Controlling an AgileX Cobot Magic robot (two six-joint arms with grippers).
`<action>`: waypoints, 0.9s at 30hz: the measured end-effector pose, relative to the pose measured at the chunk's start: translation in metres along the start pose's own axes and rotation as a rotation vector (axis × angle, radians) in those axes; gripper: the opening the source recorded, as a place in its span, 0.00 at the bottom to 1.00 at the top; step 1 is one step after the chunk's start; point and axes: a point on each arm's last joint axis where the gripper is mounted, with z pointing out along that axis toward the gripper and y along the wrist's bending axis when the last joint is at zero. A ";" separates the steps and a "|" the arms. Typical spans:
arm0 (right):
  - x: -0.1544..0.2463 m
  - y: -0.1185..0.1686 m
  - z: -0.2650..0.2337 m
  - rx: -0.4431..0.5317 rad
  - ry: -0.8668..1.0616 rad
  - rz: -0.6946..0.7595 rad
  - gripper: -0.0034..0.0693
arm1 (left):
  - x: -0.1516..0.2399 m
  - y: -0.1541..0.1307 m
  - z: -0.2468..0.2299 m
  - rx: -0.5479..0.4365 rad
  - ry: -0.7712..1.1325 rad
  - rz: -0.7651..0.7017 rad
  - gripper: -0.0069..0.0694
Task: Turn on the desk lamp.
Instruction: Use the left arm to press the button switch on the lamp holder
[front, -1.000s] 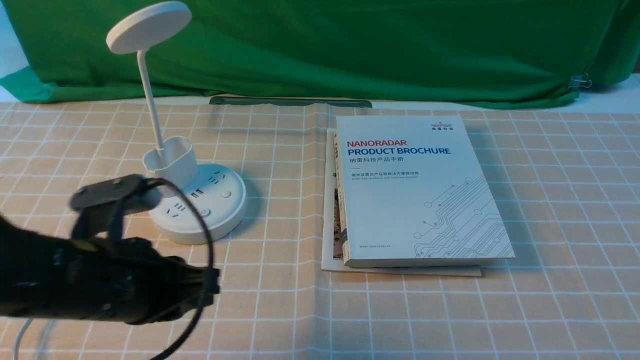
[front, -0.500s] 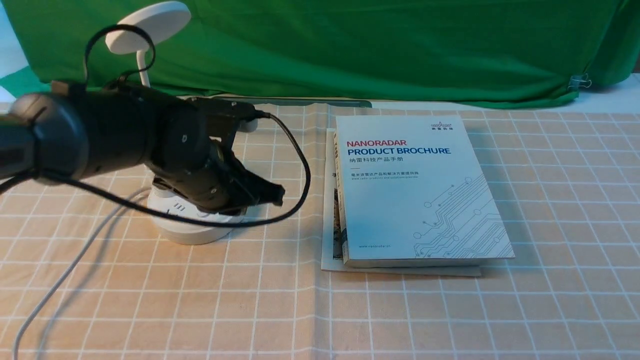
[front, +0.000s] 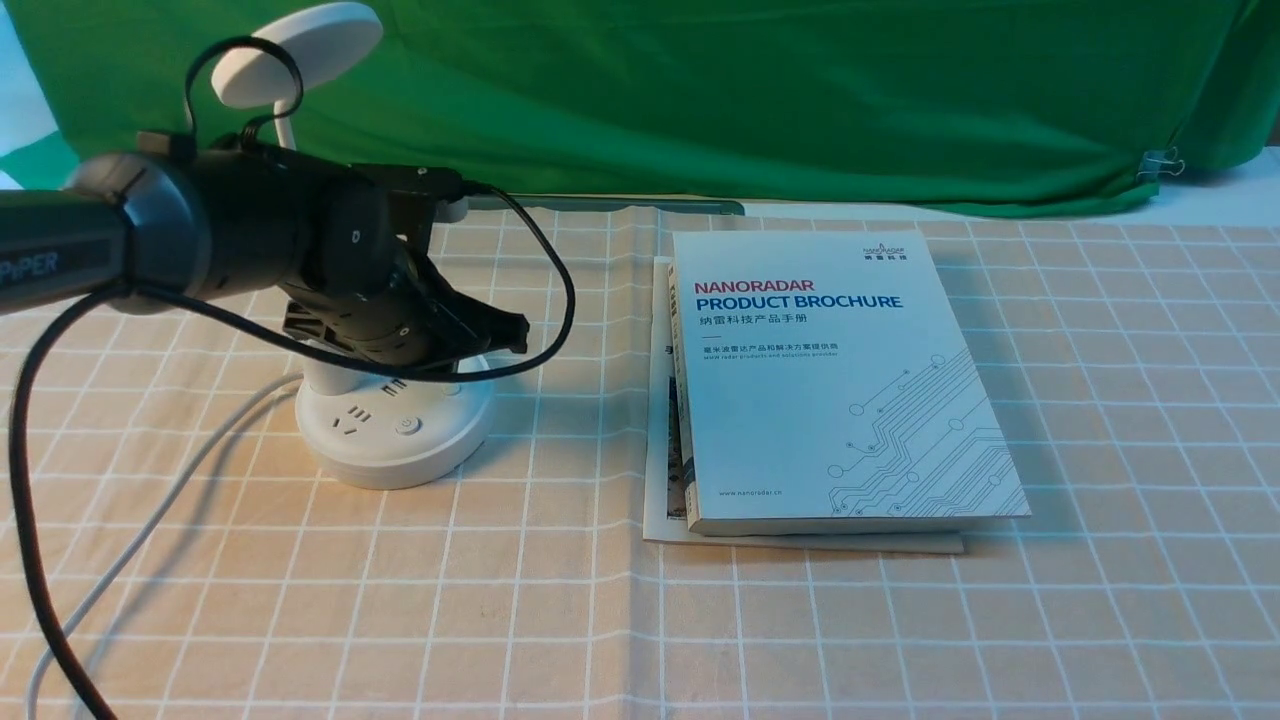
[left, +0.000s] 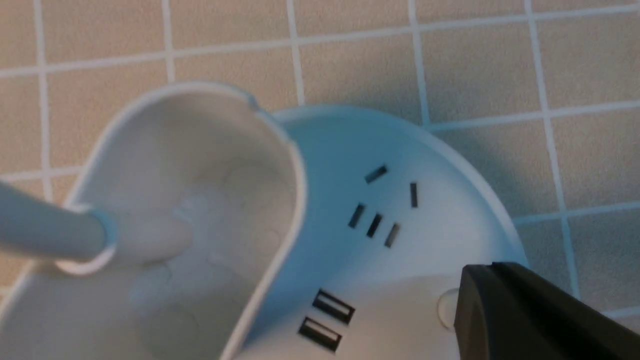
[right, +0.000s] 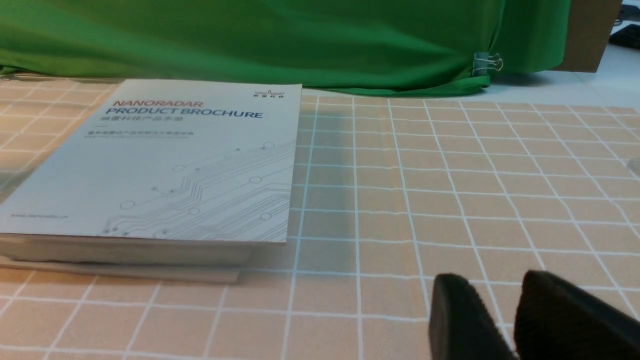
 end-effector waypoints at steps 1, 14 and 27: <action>0.000 0.000 0.000 0.000 0.000 0.000 0.38 | -0.001 0.000 0.000 0.002 -0.008 0.000 0.09; 0.000 0.000 0.000 0.000 0.000 0.000 0.38 | 0.004 0.001 0.012 -0.006 0.021 0.005 0.09; 0.000 0.000 0.000 0.000 0.000 0.000 0.38 | 0.006 0.001 0.014 -0.008 0.037 0.004 0.09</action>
